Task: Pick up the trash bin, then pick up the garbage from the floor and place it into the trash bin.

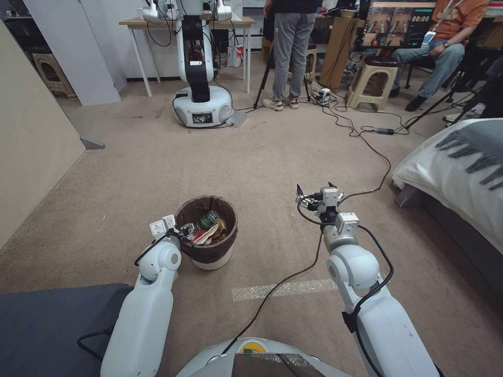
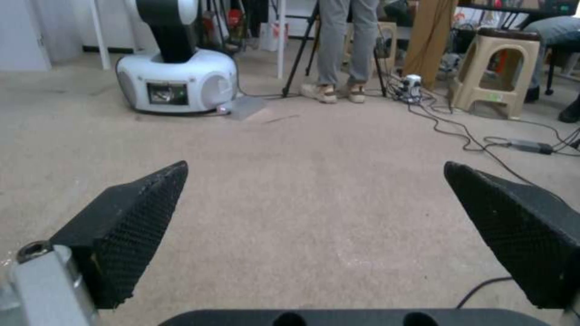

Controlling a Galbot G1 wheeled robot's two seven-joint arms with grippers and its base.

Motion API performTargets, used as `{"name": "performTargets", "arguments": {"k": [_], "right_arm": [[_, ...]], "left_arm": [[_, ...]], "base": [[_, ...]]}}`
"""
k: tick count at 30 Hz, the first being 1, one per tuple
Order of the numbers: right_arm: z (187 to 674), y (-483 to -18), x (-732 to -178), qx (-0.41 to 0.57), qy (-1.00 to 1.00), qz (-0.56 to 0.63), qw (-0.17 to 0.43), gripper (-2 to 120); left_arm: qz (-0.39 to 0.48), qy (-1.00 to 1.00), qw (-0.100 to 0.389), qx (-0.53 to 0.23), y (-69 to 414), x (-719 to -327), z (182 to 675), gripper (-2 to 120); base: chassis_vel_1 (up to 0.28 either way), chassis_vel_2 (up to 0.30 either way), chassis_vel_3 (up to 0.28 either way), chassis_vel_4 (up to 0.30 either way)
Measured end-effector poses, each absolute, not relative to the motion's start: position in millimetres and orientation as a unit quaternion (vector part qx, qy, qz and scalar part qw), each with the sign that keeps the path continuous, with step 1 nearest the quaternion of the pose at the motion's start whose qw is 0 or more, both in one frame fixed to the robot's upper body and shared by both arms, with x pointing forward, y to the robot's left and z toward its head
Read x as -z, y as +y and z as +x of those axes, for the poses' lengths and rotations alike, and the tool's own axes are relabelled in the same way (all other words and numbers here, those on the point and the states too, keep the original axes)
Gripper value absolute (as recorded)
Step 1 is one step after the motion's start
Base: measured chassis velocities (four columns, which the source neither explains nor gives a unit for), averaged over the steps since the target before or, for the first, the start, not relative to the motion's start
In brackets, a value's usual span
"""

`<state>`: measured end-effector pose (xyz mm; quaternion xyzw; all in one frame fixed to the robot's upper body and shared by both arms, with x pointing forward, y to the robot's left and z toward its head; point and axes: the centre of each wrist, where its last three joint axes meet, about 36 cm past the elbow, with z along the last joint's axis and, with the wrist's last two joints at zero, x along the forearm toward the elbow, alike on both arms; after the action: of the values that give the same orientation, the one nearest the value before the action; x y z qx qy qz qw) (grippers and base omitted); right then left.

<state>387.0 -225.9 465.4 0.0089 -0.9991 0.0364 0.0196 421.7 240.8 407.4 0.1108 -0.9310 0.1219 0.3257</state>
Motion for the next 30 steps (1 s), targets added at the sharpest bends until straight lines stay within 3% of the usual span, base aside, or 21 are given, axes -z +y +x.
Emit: {"name": "performTargets", "arguments": {"k": [2, 3, 5, 6, 18, 22, 28, 30], "right_arm": [[387, -226, -465, -0.036, -0.999, 0.009, 0.020, 100], [387, -226, -465, -0.037, -0.999, 0.009, 0.020, 100], [387, -226, -465, -0.037, -0.999, 0.009, 0.020, 100], [386, -226, -465, -0.037, -0.999, 0.009, 0.020, 100], [384, -226, -466, -0.038, -0.999, 0.010, 0.019, 100], [380, -227, -466, -0.040, -0.999, 0.009, 0.020, 100], [377, -228, -467, -0.042, -0.999, 0.006, 0.018, 100], [372, -230, -466, -0.046, -0.999, 0.009, 0.002, 100]], "left_arm": [[0.111, -0.931, 0.325, -0.122, 241, -408, 422, 75], [0.110, -0.932, 0.322, -0.122, 241, -411, 421, 86], [0.110, -0.932, 0.322, -0.122, 241, -411, 421, 86], [0.110, -0.934, 0.319, -0.123, 241, -413, 420, 97], [0.100, -0.942, 0.291, -0.131, 238, -435, 414, 100], [0.081, -0.954, 0.250, -0.145, 235, -467, 401, 100], [0.064, -0.963, 0.222, -0.135, 235, -482, 390, 100], [0.044, -0.982, 0.153, -0.101, 235, -487, 375, 100]], "base": [[0.000, 0.000, 0.000, 0.000], [0.000, 0.000, 0.000, 0.000], [0.000, 0.000, 0.000, 0.000], [0.000, 0.000, 0.000, 0.000], [0.000, 0.000, 0.000, 0.000], [0.000, 0.000, 0.000, 0.000], [0.000, 0.000, 0.000, 0.000], [0.000, 0.000, 0.000, 0.000]]}}
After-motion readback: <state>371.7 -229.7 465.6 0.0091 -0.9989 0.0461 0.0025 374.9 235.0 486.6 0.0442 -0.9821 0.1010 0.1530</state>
